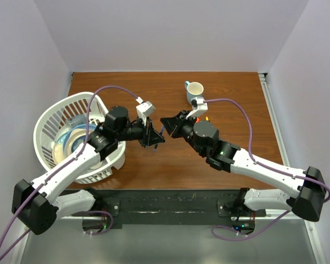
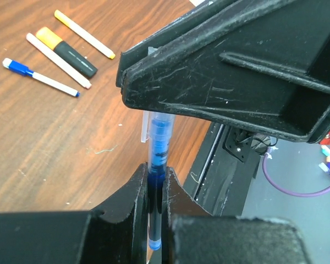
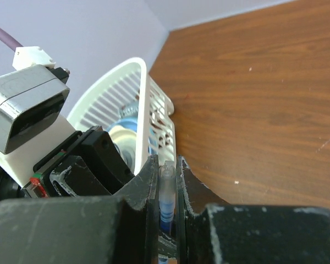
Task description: Insert the pens into the pen caps
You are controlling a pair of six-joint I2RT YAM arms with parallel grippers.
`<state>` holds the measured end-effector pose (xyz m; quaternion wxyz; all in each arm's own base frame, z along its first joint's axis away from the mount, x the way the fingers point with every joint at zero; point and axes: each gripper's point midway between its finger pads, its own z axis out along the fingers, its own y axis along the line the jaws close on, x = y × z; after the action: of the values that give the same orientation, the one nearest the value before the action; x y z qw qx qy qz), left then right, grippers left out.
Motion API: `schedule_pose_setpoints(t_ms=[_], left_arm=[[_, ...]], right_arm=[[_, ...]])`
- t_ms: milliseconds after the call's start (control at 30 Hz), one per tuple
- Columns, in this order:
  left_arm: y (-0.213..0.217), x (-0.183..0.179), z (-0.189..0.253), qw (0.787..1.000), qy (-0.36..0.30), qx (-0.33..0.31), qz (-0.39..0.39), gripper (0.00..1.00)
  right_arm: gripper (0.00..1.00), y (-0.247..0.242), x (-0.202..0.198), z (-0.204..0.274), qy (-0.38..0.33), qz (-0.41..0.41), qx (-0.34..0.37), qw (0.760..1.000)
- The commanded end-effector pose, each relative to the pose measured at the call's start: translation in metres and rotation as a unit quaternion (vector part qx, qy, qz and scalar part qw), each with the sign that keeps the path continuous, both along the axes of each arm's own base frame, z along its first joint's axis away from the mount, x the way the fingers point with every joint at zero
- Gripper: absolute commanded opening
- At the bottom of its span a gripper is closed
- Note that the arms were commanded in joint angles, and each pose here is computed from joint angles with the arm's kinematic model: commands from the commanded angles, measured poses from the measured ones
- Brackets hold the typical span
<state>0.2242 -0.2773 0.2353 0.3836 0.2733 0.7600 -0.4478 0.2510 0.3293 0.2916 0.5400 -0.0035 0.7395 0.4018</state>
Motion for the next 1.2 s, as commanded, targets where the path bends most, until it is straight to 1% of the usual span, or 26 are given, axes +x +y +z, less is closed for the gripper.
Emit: schedule_pose_setpoints(t_ms=[0,67,167,200,233,267,300,367,433,500,533,567,633,667,733,833,867,900,933,967,1000,1033,1067,1100,1133,1167], left_arm=[[0.022,0.085,0.162,0.950,-0.235,-0.138,0.155,0.00],[0.019,0.082,0.164,0.951,-0.231,-0.149,0.143,0.00],[0.022,0.077,0.168,0.949,-0.239,-0.154,0.135,0.00],[0.022,0.071,0.181,0.943,-0.256,-0.177,0.117,0.00],[0.019,0.061,0.175,0.945,-0.256,-0.184,0.085,0.00],[0.019,0.056,0.178,0.944,-0.258,-0.192,0.074,0.00],[0.018,0.051,0.180,0.941,-0.269,-0.194,0.059,0.00],[0.021,0.048,0.175,0.941,-0.280,-0.183,0.052,0.00],[0.020,0.044,0.167,0.942,-0.283,-0.180,0.034,0.00],[0.014,0.031,0.163,0.941,-0.282,-0.188,-0.011,0.00],[0.013,0.028,0.163,0.940,-0.282,-0.191,-0.019,0.00],[0.013,0.023,0.165,0.936,-0.290,-0.196,-0.030,0.00],[0.014,0.016,0.161,0.935,-0.295,-0.194,-0.039,0.00],[0.015,0.015,0.160,0.933,-0.303,-0.190,-0.039,0.00],[0.020,0.009,0.162,0.929,-0.315,-0.190,-0.033,0.00],[0.025,0.006,0.158,0.928,-0.324,-0.184,-0.022,0.00],[0.025,0.006,0.153,0.930,-0.321,-0.177,-0.019,0.00],[0.026,0.008,0.149,0.933,-0.316,-0.171,-0.015,0.00],[0.028,0.005,0.149,0.933,-0.319,-0.168,-0.014,0.00],[0.029,0.005,0.143,0.935,-0.317,-0.160,-0.014,0.00],[0.031,0.005,0.136,0.937,-0.313,-0.154,-0.009,0.01],[0.035,0.002,0.136,0.935,-0.320,-0.150,-0.001,0.09],[0.037,0.004,0.127,0.938,-0.319,-0.136,0.005,0.26],[0.038,0.003,0.121,0.940,-0.316,-0.128,0.005,0.33],[0.040,-0.002,0.122,0.939,-0.320,-0.125,0.004,0.40],[0.041,-0.003,0.114,0.943,-0.312,-0.113,0.000,0.55]], right_arm=[[0.00,0.049,-0.118,-0.104,0.142,0.238,-0.090,0.957],[0.00,0.055,-0.122,-0.097,0.136,0.253,-0.075,0.955],[0.00,0.056,-0.122,-0.099,0.137,0.250,-0.098,0.953],[0.00,0.054,-0.127,-0.111,0.139,0.258,-0.109,0.950],[0.00,0.062,-0.137,-0.104,0.126,0.294,-0.085,0.944],[0.00,0.063,-0.141,-0.105,0.124,0.306,-0.078,0.941],[0.00,0.061,-0.146,-0.109,0.120,0.321,-0.083,0.936],[0.00,0.057,-0.151,-0.110,0.120,0.331,-0.090,0.932],[0.00,0.054,-0.156,-0.111,0.111,0.348,-0.097,0.926],[0.00,0.058,-0.169,-0.105,0.093,0.396,-0.102,0.908],[0.00,0.059,-0.178,-0.105,0.092,0.425,-0.106,0.894],[0.00,0.061,-0.180,-0.099,0.078,0.442,-0.117,0.886],[0.00,0.062,-0.193,-0.096,0.083,0.480,-0.114,0.866],[0.00,0.063,-0.195,-0.088,0.080,0.485,-0.111,0.864],[0.00,0.062,-0.196,-0.084,0.088,0.484,-0.103,0.864],[0.00,0.063,-0.186,-0.071,0.089,0.458,-0.091,0.880],[0.00,0.064,-0.182,-0.064,0.093,0.448,-0.083,0.886],[0.00,0.064,-0.172,-0.055,0.083,0.424,-0.076,0.899],[0.00,0.063,-0.165,-0.049,0.079,0.409,-0.073,0.906],[0.00,0.065,-0.153,-0.031,0.063,0.389,-0.060,0.917],[0.00,0.060,-0.143,-0.029,0.069,0.364,-0.070,0.926],[0.00,0.055,-0.127,-0.018,0.059,0.328,-0.068,0.940],[0.00,0.048,-0.101,0.012,0.025,0.297,-0.061,0.953],[0.00,0.038,-0.085,0.017,0.026,0.270,-0.075,0.959],[0.00,0.031,-0.068,0.030,0.014,0.248,-0.072,0.966],[0.00,0.017,-0.039,0.057,-0.008,0.213,-0.057,0.975]])
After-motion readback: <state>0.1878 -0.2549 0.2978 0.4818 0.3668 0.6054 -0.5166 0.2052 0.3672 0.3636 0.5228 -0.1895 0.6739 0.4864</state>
